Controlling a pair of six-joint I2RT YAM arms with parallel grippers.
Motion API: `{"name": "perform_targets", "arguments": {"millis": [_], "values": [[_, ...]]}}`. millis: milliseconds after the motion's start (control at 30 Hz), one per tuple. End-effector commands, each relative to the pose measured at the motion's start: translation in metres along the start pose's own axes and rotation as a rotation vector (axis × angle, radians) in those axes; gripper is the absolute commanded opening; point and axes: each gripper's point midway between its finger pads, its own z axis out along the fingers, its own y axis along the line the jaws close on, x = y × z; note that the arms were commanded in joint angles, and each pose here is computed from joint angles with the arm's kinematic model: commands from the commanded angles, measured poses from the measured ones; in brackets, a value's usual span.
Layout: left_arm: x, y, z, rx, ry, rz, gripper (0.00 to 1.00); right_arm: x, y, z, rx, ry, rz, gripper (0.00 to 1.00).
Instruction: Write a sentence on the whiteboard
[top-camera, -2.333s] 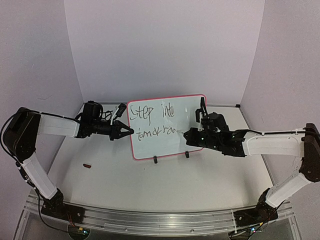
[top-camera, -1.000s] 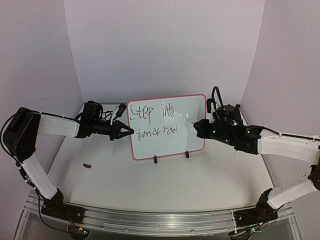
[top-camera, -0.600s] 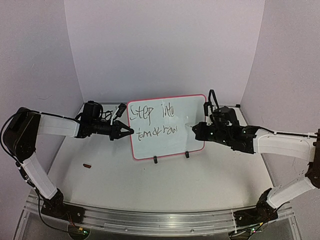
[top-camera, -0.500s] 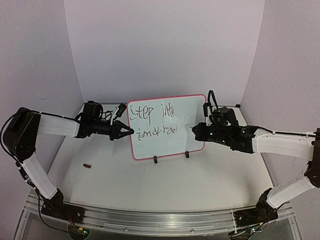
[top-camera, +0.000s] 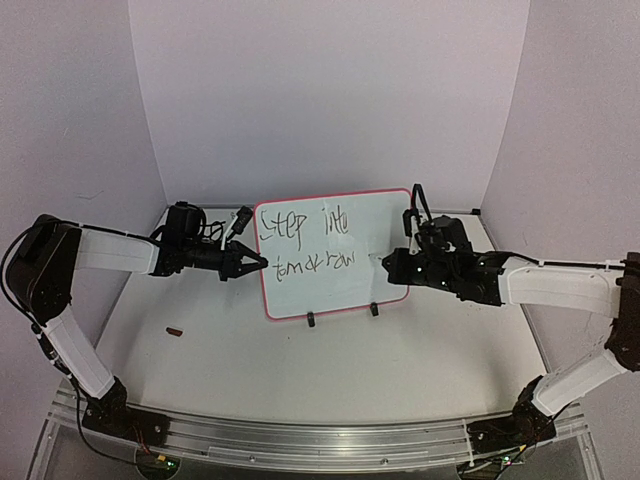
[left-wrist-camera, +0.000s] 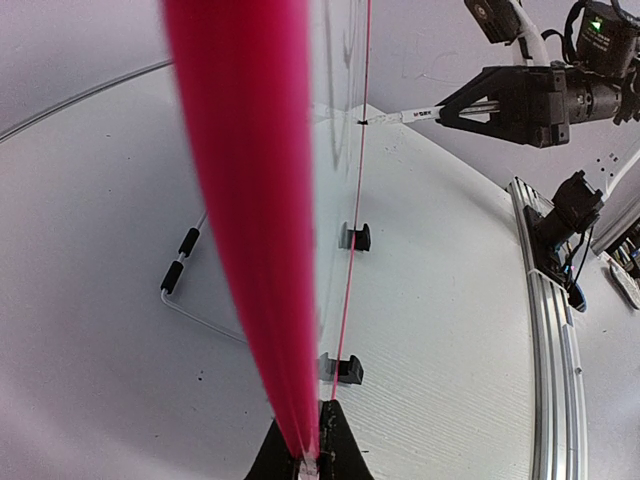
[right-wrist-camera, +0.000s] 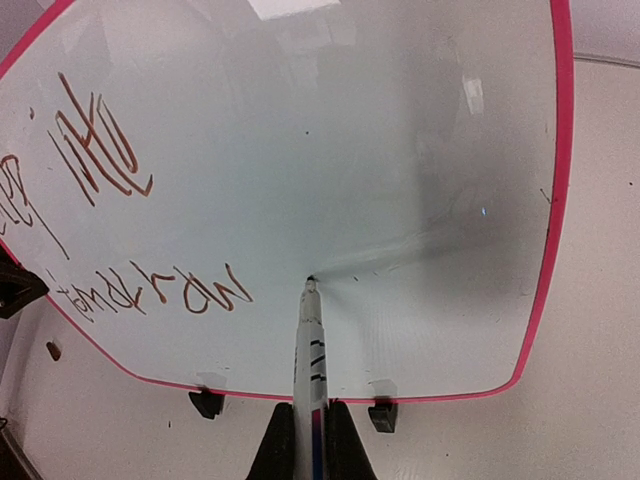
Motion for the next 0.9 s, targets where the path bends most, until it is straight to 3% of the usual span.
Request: {"name": "perform_targets", "arguments": {"millis": [0,367,867], "values": [[0.025,0.023,0.001,-0.13,0.075,-0.011,0.0,0.001,0.0,0.004,-0.002,0.006,0.019,0.0],[0.024,0.023,0.0,-0.131,0.073,-0.01,0.0,0.005,0.0,0.003,-0.01,0.017,0.035,0.0],[0.024,0.023,0.001,-0.13,0.075,-0.01,0.0,-0.031,0.004,-0.012,0.011,-0.091,0.017,0.0]]}}
